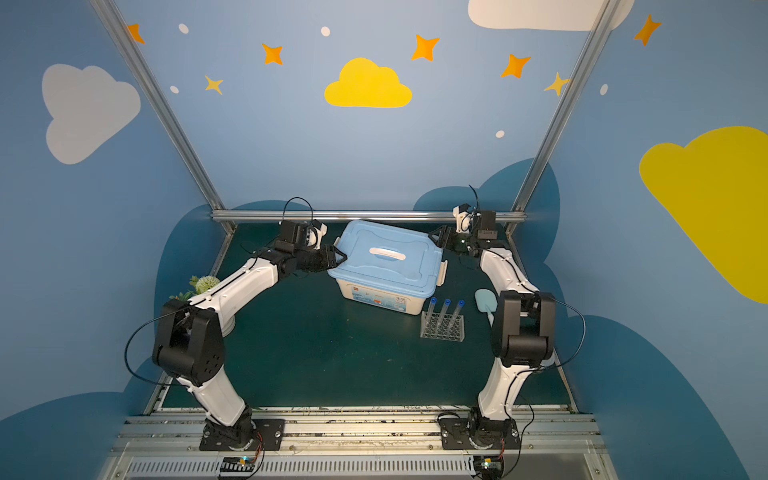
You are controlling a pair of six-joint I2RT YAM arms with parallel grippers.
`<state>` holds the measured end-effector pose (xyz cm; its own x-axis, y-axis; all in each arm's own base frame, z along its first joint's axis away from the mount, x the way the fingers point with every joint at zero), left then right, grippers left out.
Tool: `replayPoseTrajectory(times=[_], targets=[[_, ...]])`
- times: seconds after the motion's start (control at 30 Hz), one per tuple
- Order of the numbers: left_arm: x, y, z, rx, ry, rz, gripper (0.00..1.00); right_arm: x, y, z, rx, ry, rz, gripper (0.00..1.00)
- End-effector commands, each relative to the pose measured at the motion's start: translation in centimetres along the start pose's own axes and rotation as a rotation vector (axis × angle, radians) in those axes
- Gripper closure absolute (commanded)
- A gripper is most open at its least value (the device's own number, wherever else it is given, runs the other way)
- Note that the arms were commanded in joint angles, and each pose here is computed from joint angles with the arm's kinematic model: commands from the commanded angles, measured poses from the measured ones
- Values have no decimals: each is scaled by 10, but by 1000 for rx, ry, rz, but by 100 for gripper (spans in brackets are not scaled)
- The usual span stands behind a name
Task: Organize the chemistry lab equipment
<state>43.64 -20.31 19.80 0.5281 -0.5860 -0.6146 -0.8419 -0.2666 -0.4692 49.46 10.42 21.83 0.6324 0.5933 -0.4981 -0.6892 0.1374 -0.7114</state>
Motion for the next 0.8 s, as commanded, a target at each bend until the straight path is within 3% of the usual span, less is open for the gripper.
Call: replayPoseTrajectory(times=[0.0, 0.33, 0.67, 0.77], targets=[[0, 0, -4, 37, -7, 6, 40, -20, 8, 11, -10, 33, 32, 34], [-30, -19, 5, 35, -39, -64, 22, -51, 31, 9, 34, 128, 67, 26], [-27, -39, 22, 97, -76, -51, 19, -47, 65, -6, 79, 167, 171, 42], [-19, -43, 22, 104, -67, -42, 20, -42, 67, -3, 86, 136, 180, 52]])
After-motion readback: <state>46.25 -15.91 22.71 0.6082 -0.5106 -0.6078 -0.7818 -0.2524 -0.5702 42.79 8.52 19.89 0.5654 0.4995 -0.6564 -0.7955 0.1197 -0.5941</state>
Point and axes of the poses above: each gripper's point midway between its finger pads, its own x axis out along the fingers, its own z axis along the line the jaws close on, y = z × x, the point moved 2 cm from there along -x, back along the fingers, and after that the axes turned 7 degrees about -x, right-handed, at the moved point
